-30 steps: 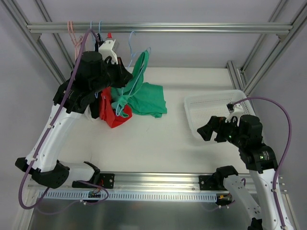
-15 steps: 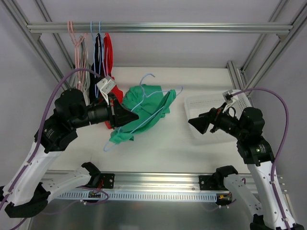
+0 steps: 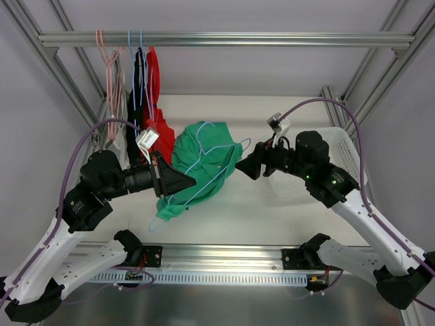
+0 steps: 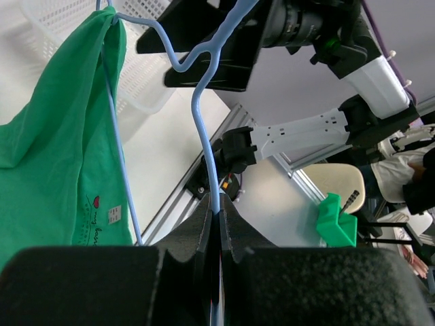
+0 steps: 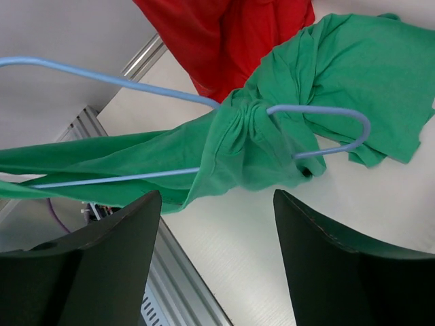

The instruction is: Remove the tank top from the hanger

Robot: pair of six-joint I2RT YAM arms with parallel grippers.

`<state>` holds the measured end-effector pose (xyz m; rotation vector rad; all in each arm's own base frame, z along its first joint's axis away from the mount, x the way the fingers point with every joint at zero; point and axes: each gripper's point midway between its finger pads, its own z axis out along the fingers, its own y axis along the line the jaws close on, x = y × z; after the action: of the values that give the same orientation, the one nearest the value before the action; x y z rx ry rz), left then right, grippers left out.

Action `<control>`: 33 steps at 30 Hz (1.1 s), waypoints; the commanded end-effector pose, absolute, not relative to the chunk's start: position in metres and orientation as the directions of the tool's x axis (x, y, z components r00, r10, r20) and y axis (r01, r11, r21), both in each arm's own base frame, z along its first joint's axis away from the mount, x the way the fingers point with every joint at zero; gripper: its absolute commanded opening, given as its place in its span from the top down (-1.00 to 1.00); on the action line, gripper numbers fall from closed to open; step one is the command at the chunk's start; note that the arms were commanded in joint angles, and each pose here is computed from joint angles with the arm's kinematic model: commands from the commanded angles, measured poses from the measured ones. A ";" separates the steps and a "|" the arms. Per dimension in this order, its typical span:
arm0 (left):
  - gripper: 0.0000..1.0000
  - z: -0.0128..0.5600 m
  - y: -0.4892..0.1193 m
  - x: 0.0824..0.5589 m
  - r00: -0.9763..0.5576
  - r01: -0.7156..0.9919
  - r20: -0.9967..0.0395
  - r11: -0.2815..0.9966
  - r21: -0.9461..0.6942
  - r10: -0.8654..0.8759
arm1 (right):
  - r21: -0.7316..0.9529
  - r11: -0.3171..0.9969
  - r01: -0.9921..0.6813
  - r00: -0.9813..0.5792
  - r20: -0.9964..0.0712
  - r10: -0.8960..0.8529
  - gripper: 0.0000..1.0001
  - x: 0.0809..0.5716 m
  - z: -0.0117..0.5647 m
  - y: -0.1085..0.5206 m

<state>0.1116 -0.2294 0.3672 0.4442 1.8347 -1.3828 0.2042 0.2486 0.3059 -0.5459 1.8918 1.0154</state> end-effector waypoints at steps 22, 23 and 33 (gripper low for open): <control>1.00 0.398 -0.233 0.109 -0.588 0.724 -0.775 0.277 -0.632 -0.229 | 0.382 0.585 -0.715 -0.375 -0.917 0.140 0.21 0.252 0.339 0.290; 1.00 0.397 -0.234 0.110 -0.591 0.724 -0.775 0.277 -0.632 -0.225 | 0.386 0.587 -0.712 -0.381 -0.914 0.139 0.26 0.254 0.338 0.292; 1.00 0.396 -0.235 0.110 -0.593 0.723 -0.774 0.277 -0.633 -0.220 | 0.326 0.849 -0.417 -0.306 -0.929 0.207 0.99 0.299 0.338 0.216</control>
<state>0.1178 -0.2353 0.3692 0.4305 1.8280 -1.3984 0.2754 0.2603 0.2943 -0.3572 1.8816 0.7719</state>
